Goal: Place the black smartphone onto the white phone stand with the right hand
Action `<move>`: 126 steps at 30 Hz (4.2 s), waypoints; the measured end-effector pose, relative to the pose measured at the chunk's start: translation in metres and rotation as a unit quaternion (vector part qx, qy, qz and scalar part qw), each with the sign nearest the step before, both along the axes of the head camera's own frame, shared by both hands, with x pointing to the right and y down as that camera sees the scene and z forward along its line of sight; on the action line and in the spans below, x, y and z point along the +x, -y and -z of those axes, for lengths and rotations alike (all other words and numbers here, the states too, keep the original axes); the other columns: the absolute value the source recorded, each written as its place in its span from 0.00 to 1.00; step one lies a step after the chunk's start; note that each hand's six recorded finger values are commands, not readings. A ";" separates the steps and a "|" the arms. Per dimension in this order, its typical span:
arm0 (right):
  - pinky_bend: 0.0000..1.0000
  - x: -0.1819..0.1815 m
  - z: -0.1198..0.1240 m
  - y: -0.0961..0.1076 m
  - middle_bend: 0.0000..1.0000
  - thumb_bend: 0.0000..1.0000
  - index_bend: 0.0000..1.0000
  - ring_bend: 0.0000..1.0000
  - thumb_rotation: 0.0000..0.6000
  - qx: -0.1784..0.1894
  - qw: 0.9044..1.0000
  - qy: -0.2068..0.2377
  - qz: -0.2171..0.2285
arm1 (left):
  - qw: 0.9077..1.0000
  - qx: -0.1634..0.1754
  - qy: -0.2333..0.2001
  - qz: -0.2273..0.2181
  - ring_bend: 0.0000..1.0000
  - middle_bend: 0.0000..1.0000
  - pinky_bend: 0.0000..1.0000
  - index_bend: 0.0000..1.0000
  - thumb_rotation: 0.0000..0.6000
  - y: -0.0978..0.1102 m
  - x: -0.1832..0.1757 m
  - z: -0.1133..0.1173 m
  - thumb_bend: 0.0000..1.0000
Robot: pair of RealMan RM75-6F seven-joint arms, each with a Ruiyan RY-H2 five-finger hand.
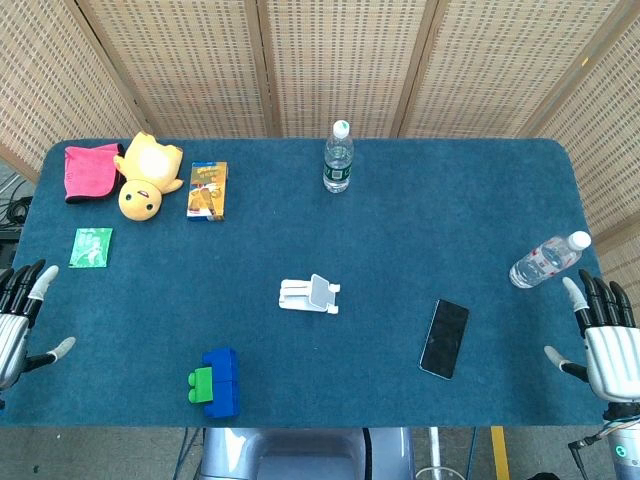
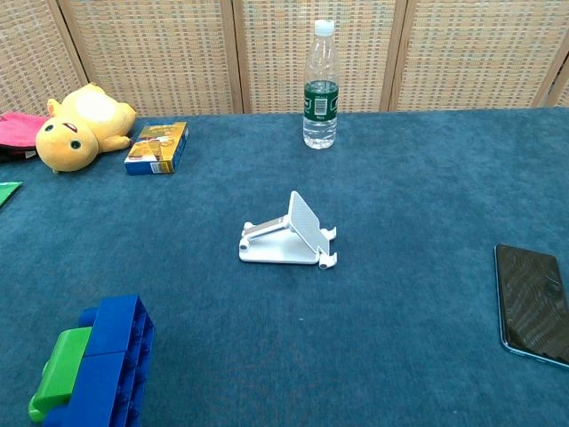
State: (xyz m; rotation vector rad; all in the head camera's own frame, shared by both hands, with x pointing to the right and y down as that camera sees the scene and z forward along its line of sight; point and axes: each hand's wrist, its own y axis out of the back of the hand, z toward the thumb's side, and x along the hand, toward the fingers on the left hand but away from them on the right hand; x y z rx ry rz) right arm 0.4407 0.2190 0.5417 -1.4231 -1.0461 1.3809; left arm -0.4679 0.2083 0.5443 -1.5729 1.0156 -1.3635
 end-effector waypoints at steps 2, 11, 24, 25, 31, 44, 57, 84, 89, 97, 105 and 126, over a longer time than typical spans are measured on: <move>0.03 -0.001 0.000 0.000 0.00 0.00 0.00 0.00 1.00 -0.001 1.000 0.000 0.001 | 1.000 -0.003 0.001 0.001 0.00 0.00 0.00 0.00 1.00 0.000 -0.001 0.000 0.00; 0.03 -0.004 -0.003 -0.001 0.00 0.03 0.00 0.00 1.00 -0.009 1.000 0.004 0.007 | 1.000 -0.004 -0.005 0.009 0.00 0.00 0.00 0.00 1.00 0.001 -0.003 0.003 0.00; 0.14 -0.084 -0.044 -0.007 0.09 0.92 0.12 0.03 1.00 -0.148 0.962 0.131 0.187 | 1.000 0.006 -0.017 0.017 0.00 0.00 0.00 0.00 1.00 0.006 -0.005 0.009 0.00; 0.14 -0.091 -0.047 -0.007 0.11 0.95 0.14 0.04 1.00 -0.157 0.956 0.140 0.203 | 1.000 0.005 -0.017 0.016 0.00 0.00 0.00 0.00 1.00 0.006 -0.004 0.008 0.00; 0.16 -0.128 -0.060 -0.010 0.16 1.00 0.19 0.10 1.00 -0.182 0.928 0.157 0.285 | 1.000 -0.002 -0.013 0.016 0.00 0.00 0.00 0.00 1.00 0.009 -0.004 0.004 0.00; 0.18 -0.161 -0.105 -0.035 0.17 1.00 0.19 0.12 1.00 -0.194 0.896 0.044 0.398 | 1.000 -0.013 -0.013 0.022 0.00 0.00 0.00 0.00 1.00 0.012 -0.006 0.001 0.00; 0.18 -0.151 -0.141 -0.035 0.17 1.00 0.19 0.12 1.00 -0.210 0.886 -0.038 0.411 | 0.999 -0.015 -0.013 0.025 0.00 0.00 0.00 0.00 1.00 0.012 -0.007 0.001 0.00; 0.20 -0.043 -0.132 -0.055 0.31 1.00 0.35 0.17 1.00 -0.258 0.881 -0.152 0.365 | 1.000 -0.023 -0.003 0.020 0.00 0.00 0.00 0.00 1.00 0.011 -0.002 -0.006 0.00; 0.20 -0.018 -0.134 -0.045 0.31 1.00 0.35 0.17 1.00 -0.277 0.892 -0.176 0.309 | 0.999 -0.025 -0.003 0.019 0.00 0.00 0.00 0.00 1.00 0.010 -0.001 -0.007 0.00; 0.20 0.001 -0.124 -0.017 0.25 0.91 0.34 0.15 1.00 -0.256 0.919 -0.179 0.241 | 0.999 -0.026 -0.003 0.021 0.00 0.00 0.00 0.00 1.00 0.011 -0.001 -0.007 0.00; 0.20 -0.010 -0.107 0.011 0.07 0.24 0.03 0.07 1.00 -0.211 0.960 -0.083 0.165 | 0.999 -0.026 -0.004 0.021 0.00 0.00 0.00 0.00 1.00 0.011 -0.002 -0.006 0.00; 0.20 -0.041 -0.152 0.049 0.15 0.13 0.08 0.14 1.00 -0.293 0.955 0.026 -0.034 | 0.999 -0.030 -0.007 0.024 0.00 0.00 0.00 0.00 1.00 0.013 -0.004 -0.005 0.00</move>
